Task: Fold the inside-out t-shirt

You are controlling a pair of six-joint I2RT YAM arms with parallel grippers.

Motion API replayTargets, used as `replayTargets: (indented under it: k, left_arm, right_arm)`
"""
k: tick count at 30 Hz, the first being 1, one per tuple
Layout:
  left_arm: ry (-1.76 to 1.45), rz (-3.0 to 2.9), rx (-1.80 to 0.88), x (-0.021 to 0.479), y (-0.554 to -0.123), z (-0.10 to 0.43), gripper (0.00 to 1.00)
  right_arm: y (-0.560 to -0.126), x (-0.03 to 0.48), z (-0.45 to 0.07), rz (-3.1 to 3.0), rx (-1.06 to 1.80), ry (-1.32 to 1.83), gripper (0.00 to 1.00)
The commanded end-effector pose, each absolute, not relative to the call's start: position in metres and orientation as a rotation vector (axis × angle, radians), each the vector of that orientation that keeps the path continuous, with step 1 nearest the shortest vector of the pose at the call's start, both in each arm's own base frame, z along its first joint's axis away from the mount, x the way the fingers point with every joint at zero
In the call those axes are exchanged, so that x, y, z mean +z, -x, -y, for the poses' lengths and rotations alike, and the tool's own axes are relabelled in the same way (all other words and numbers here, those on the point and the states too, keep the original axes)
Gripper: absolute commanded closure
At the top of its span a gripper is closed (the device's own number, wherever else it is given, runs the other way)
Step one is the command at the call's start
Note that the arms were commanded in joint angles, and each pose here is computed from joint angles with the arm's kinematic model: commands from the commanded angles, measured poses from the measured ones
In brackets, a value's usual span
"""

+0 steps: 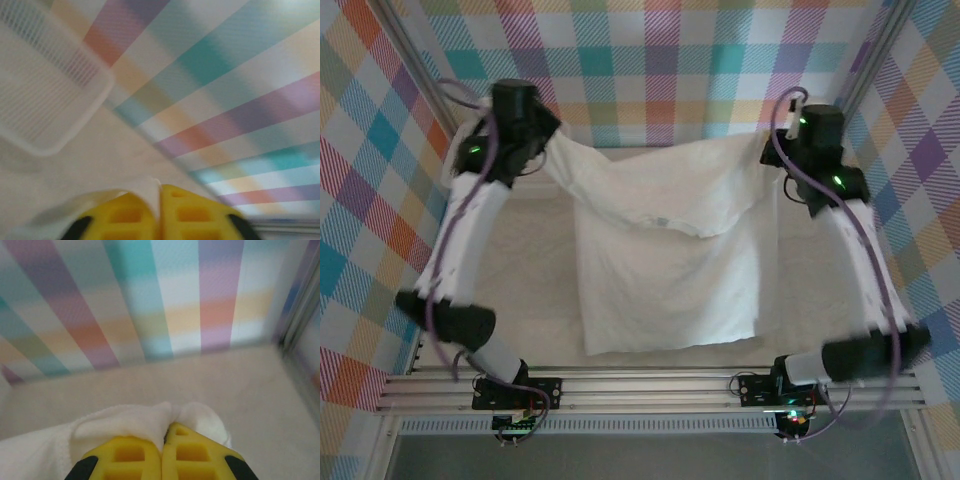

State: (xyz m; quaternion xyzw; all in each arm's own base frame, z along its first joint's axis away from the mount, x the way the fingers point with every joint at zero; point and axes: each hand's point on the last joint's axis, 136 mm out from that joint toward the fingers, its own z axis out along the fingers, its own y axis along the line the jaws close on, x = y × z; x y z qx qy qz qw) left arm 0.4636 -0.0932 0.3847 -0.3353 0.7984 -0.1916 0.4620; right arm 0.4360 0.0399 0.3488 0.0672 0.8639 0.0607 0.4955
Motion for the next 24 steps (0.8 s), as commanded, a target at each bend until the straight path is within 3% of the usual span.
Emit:
replayTargets:
  k: [1, 2, 3, 5, 10, 15, 19, 24]
  left_arm:
    - [0.821, -2.035, -0.389, 0.327, -0.499, 0.095, 0.46]
    - [0.790, -2.062, -0.362, 0.312, -0.509, 0.098, 0.33]
    - [0.764, -2.093, -0.332, 0.298, -0.516, 0.099, 0.23]
    - [0.717, -2.141, -0.341, 0.288, -0.521, 0.103, 0.17]
    - [0.507, -2.133, -0.501, 0.322, -0.495, 0.124, 0.15]
    - [0.139, -2.104, -0.692, 0.355, -0.429, 0.163, 0.13]
    - [-0.129, -2.108, -0.718, 0.348, -0.378, 0.184, 0.09]
    - [-0.140, -2.159, -0.685, 0.323, -0.352, 0.175, 0.06]
  right_arm:
    - [-0.468, 0.262, -0.053, -2.333, 0.346, -0.160, 0.75]
    - [-0.474, 0.249, -0.054, -2.401, 0.334, -0.141, 0.57]
    - [-0.476, 0.239, -0.053, -2.467, 0.316, -0.136, 0.47]
    - [-0.474, 0.231, -0.057, -2.511, 0.320, -0.110, 0.42]
    - [-0.440, 0.215, -0.103, -2.478, 0.383, 0.167, 0.29]
    - [-0.417, 0.158, -0.151, -2.531, 0.350, 0.387, 0.27]
    - [-0.414, 0.118, -0.198, -2.570, 0.229, 0.649, 0.25]
    - [-0.428, 0.074, -0.211, -2.588, -0.018, 0.800, 0.24]
